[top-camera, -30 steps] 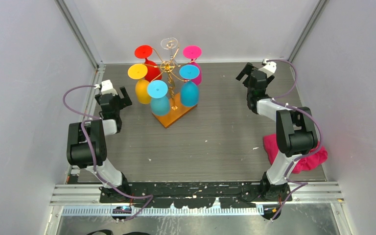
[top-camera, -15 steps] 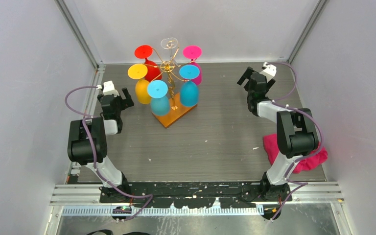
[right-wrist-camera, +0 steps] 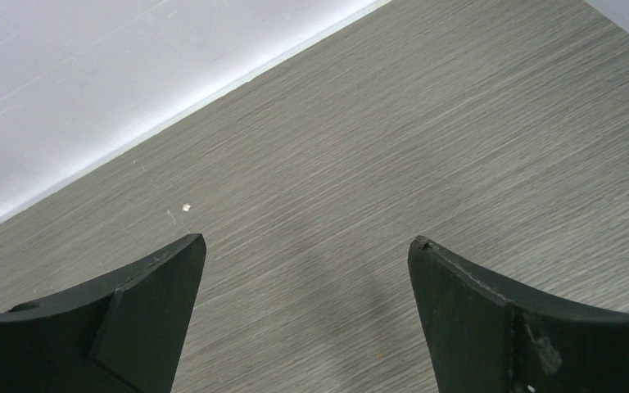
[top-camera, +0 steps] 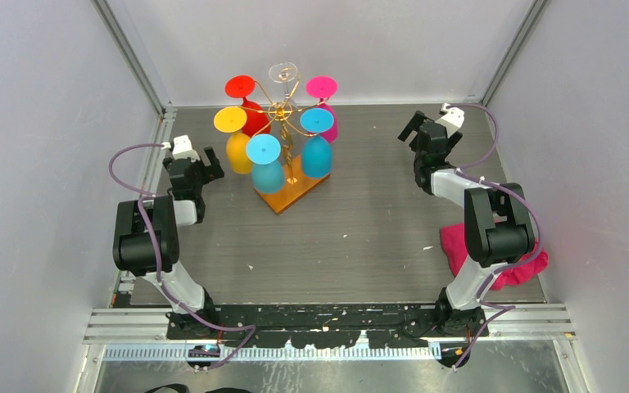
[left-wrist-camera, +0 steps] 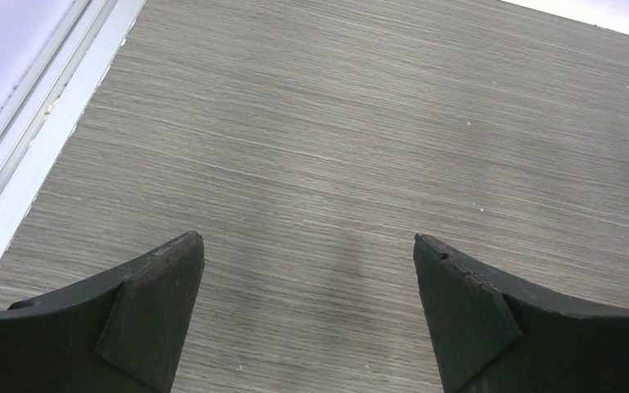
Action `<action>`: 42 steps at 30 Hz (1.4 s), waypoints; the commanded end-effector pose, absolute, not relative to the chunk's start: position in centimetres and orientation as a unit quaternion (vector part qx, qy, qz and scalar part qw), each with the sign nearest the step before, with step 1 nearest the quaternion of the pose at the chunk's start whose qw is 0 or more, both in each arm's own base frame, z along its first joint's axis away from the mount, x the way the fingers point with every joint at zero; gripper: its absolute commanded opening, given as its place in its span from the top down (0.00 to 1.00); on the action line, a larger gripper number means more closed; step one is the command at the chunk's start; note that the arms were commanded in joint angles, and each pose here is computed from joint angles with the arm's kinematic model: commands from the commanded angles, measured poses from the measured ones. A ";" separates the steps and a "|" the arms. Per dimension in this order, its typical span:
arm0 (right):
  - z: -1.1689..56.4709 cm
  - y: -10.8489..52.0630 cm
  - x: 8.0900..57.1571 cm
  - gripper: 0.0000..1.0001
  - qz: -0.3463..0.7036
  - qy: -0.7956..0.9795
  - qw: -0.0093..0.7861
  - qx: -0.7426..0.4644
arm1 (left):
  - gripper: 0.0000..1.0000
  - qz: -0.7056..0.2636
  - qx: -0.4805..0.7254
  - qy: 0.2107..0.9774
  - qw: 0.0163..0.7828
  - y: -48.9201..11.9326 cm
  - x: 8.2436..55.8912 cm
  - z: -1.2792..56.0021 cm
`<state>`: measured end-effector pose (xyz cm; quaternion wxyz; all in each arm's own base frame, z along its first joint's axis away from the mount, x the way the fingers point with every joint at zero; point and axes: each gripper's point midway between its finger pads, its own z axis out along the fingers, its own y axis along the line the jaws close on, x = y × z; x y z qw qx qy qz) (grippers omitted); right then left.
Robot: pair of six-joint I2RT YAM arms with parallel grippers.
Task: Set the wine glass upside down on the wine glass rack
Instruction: Reset both arms
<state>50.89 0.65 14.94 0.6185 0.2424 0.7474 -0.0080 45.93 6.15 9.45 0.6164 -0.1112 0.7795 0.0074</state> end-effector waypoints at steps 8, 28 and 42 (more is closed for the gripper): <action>18.0 0.4 51.1 0.00 -0.014 0.721 0.648 0.245 | 0.00 0.005 -0.094 0.756 0.648 6.2 47.0 11.9; 18.4 1.8 51.3 0.00 0.000 0.723 0.650 0.235 | 0.00 -0.006 -0.092 0.754 0.650 5.9 47.1 12.2; 17.9 1.2 51.3 0.00 -0.025 0.720 0.646 0.250 | 0.00 0.000 -0.088 0.759 0.645 6.1 47.6 11.6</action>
